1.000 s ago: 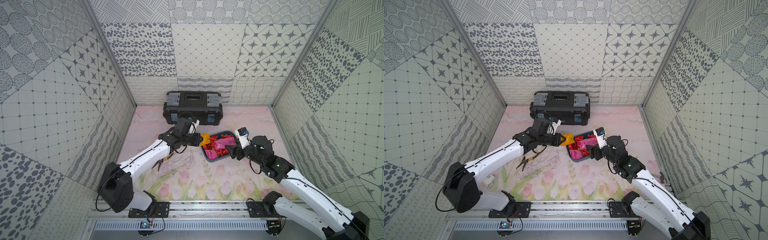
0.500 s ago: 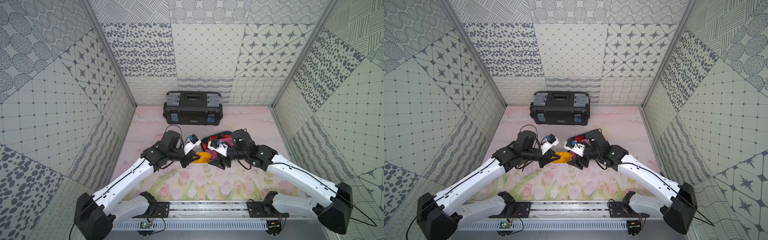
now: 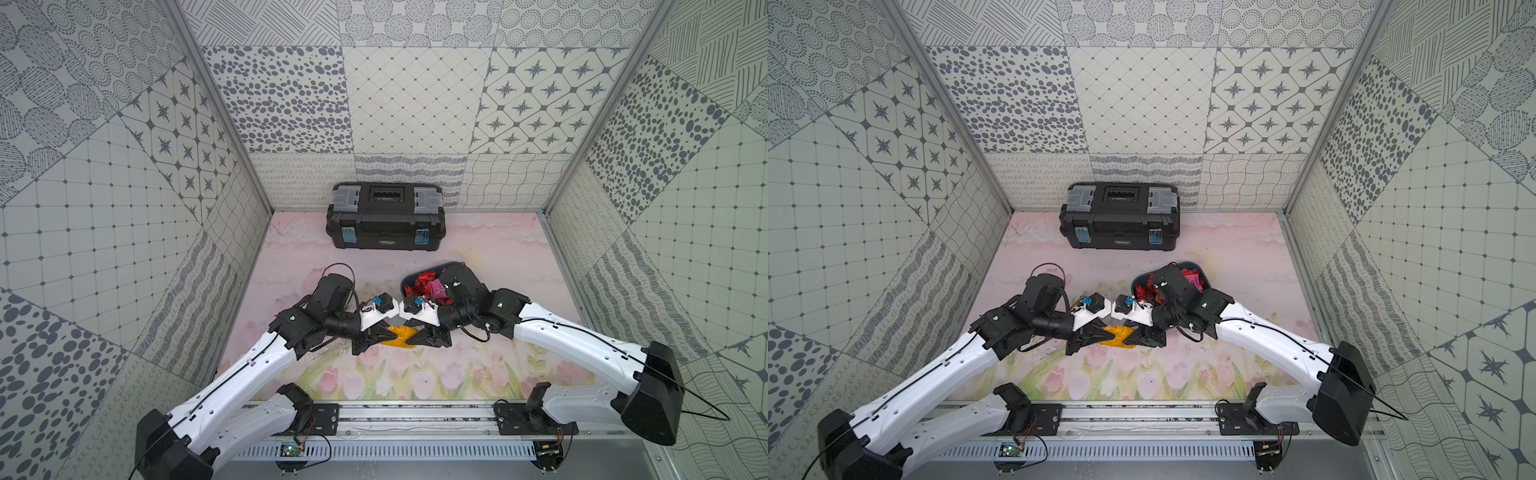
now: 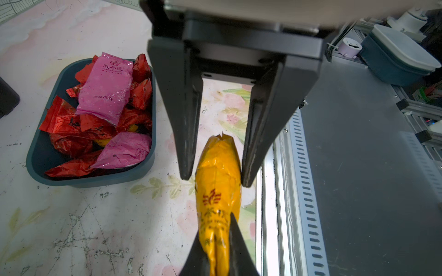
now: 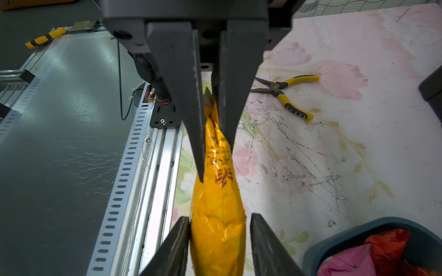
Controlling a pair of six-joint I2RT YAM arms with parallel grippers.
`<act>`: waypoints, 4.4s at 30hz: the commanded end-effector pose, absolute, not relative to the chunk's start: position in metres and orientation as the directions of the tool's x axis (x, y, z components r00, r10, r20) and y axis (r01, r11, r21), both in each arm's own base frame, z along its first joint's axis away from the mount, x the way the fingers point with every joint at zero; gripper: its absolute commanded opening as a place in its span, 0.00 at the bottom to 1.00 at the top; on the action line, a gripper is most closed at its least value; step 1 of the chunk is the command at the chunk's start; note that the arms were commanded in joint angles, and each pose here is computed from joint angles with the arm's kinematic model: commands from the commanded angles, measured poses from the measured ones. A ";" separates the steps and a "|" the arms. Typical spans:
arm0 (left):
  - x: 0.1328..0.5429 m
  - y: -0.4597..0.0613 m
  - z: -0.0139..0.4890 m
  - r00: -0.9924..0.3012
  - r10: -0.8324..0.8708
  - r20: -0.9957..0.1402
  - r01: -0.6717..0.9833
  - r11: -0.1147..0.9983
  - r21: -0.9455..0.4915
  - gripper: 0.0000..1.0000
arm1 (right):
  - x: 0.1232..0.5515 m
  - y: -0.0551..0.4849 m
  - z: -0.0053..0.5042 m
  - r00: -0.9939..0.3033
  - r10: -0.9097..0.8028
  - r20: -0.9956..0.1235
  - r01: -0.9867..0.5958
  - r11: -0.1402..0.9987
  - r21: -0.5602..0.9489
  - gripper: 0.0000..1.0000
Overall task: Take the tea bags out of the storage box
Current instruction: Pick up the tea bag from the storage box, then place the tea bag at the center of the board, then pick up the tea bag from the storage box.
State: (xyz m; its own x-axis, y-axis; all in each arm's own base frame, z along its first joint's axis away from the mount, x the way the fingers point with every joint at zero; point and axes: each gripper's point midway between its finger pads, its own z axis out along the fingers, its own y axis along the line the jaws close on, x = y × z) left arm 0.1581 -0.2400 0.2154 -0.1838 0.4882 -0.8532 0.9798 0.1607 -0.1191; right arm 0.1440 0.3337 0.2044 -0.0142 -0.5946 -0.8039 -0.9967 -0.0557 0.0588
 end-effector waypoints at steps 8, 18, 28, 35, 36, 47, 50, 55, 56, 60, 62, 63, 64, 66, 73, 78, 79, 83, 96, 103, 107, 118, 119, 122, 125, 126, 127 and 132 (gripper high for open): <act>0.139 -0.241 0.237 -0.137 0.440 -0.888 0.990 0.089 -0.108 0.04 | 0.139 0.353 0.213 -0.042 -0.524 -0.850 -0.995 -0.059 0.085 0.14; 0.169 -0.214 0.266 -0.303 0.252 -0.919 0.872 0.461 -0.161 0.95 | 0.143 0.370 0.207 -0.239 -0.398 -0.886 -0.970 0.134 0.201 0.00; 0.200 -0.099 0.253 -0.427 -0.367 -0.826 0.220 0.844 -0.489 0.99 | 0.167 0.387 0.159 -0.657 -0.226 -0.719 -0.671 0.610 0.421 0.00; 0.180 -0.062 0.176 -0.547 -0.651 -0.526 -0.277 0.734 -0.620 0.99 | 0.167 0.416 0.122 -0.782 -0.247 -0.573 -0.552 0.701 0.451 0.01; 0.176 -0.060 0.164 -0.551 -0.685 -0.476 -0.346 0.707 -0.617 0.99 | 0.167 0.420 0.116 -0.797 -0.253 -0.548 -0.539 0.707 0.457 0.01; 0.145 -0.069 0.121 -0.676 -0.693 -0.252 -0.549 0.701 -0.455 0.98 | 0.157 0.443 0.058 -0.921 -0.215 -0.324 -0.363 0.777 0.514 0.09; 0.146 -0.079 0.116 -0.703 -0.677 -0.218 -0.529 0.703 -0.476 0.99 | 0.157 0.440 0.050 -0.930 -0.207 -0.303 -0.340 0.798 0.497 0.21; 0.147 -0.096 0.109 -0.774 -0.609 -0.172 -0.488 0.747 -0.451 0.99 | 0.167 0.417 0.074 -0.910 -0.158 -0.385 -0.333 0.830 0.448 0.47; 0.149 -0.100 0.109 -0.786 -0.594 -0.173 -0.472 0.756 -0.453 0.98 | 0.169 0.409 0.077 -0.903 -0.147 -0.405 -0.331 0.837 0.435 0.50; 0.161 -0.115 0.115 -0.837 -0.513 -0.192 -0.384 0.798 -0.464 0.99 | 0.176 0.381 0.107 -0.861 -0.116 -0.496 -0.349 0.843 0.410 0.54; 0.165 -0.123 0.115 -0.860 -0.473 -0.190 -0.349 0.818 -0.458 0.99 | 0.177 0.362 0.117 -0.844 -0.113 -0.524 -0.361 0.843 0.399 0.55; 0.168 -0.128 0.115 -0.868 -0.461 -0.187 -0.337 0.821 -0.461 0.99 | 0.179 0.355 0.119 -0.842 -0.108 -0.529 -0.360 0.843 0.401 0.56; 0.171 -0.133 0.114 -0.874 -0.449 -0.185 -0.325 0.824 -0.464 0.98 | 0.179 0.345 0.120 -0.843 -0.107 -0.528 -0.359 0.842 0.403 0.56; 0.175 -0.142 0.112 -0.885 -0.426 -0.187 -0.302 0.832 -0.466 0.99 | 0.182 0.328 0.122 -0.842 -0.088 -0.532 -0.348 0.842 0.412 0.56; 0.182 -0.178 0.095 -0.932 -0.299 -0.203 -0.207 0.902 -0.380 0.99 | 0.191 0.270 0.141 -0.818 0.018 -0.574 -0.295 0.845 0.445 0.56; 0.188 -0.205 0.077 -0.961 -0.194 -0.199 -0.127 0.944 -0.305 0.99 | 0.190 0.243 0.149 -0.796 0.074 -0.600 -0.251 0.862 0.441 0.56; 0.189 -0.208 0.074 -0.965 -0.175 -0.197 -0.114 0.951 -0.287 0.98 | 0.189 0.240 0.150 -0.794 0.081 -0.602 -0.249 0.861 0.444 0.56; 0.194 -0.210 0.057 -0.972 -0.144 -0.187 -0.110 0.978 -0.179 0.99 | 0.186 0.235 0.150 -0.798 0.080 -0.598 -0.244 0.863 0.442 0.56; 0.206 -0.212 0.020 -0.984 -0.058 -0.171 -0.049 0.997 -0.056 0.87 | 0.188 0.238 0.150 -0.801 0.055 -0.597 -0.259 0.866 0.428 0.59; 0.203 -0.187 0.020 -0.982 -0.041 -0.185 -0.048 0.998 0.032 0.67 | 0.193 0.237 0.151 -0.803 0.055 -0.593 -0.257 0.866 0.429 0.59; 0.202 -0.170 0.023 -0.980 -0.058 -0.192 -0.069 0.996 0.053 0.63 | 0.195 0.236 0.149 -0.810 0.051 -0.584 -0.256 0.866 0.430 0.59; 0.196 -0.133 0.030 -0.970 -0.147 -0.196 -0.158 0.987 0.041 0.80 | 0.203 0.233 0.152 -0.837 0.095 -0.539 -0.215 0.849 0.483 0.57; 0.198 -0.133 0.035 -0.967 -0.155 -0.204 -0.164 0.986 0.032 0.84 | 0.205 0.233 0.152 -0.844 0.094 -0.528 -0.213 0.845 0.491 0.57; 0.207 -0.136 0.057 -0.951 -0.181 -0.252 -0.182 0.983 -0.016 0.92 | 0.216 0.233 0.156 -0.864 0.068 -0.500 -0.218 0.843 0.492 0.56; 0.217 -0.145 0.090 -0.928 -0.212 -0.305 -0.193 0.977 -0.094 0.94 | 0.229 0.228 0.164 -0.863 0.014 -0.505 -0.238 0.871 0.430 0.56; 0.220 -0.149 0.100 -0.920 -0.228 -0.318 -0.197 0.972 -0.128 0.95 | 0.233 0.224 0.166 -0.860 -0.002 -0.510 -0.240 0.885 0.400 0.57; 0.223 -0.153 0.110 -0.912 -0.247 -0.328 -0.201 0.965 -0.167 0.95 | 0.239 0.220 0.169 -0.856 -0.011 -0.517 -0.235 0.899 0.370 0.57; 0.234 -0.173 0.147 -0.861 -0.343 -0.376 -0.201 0.908 -0.368 0.95 | 0.272 0.201 0.175 -0.831 -0.092 -0.549 -0.245 0.946 0.212 0.57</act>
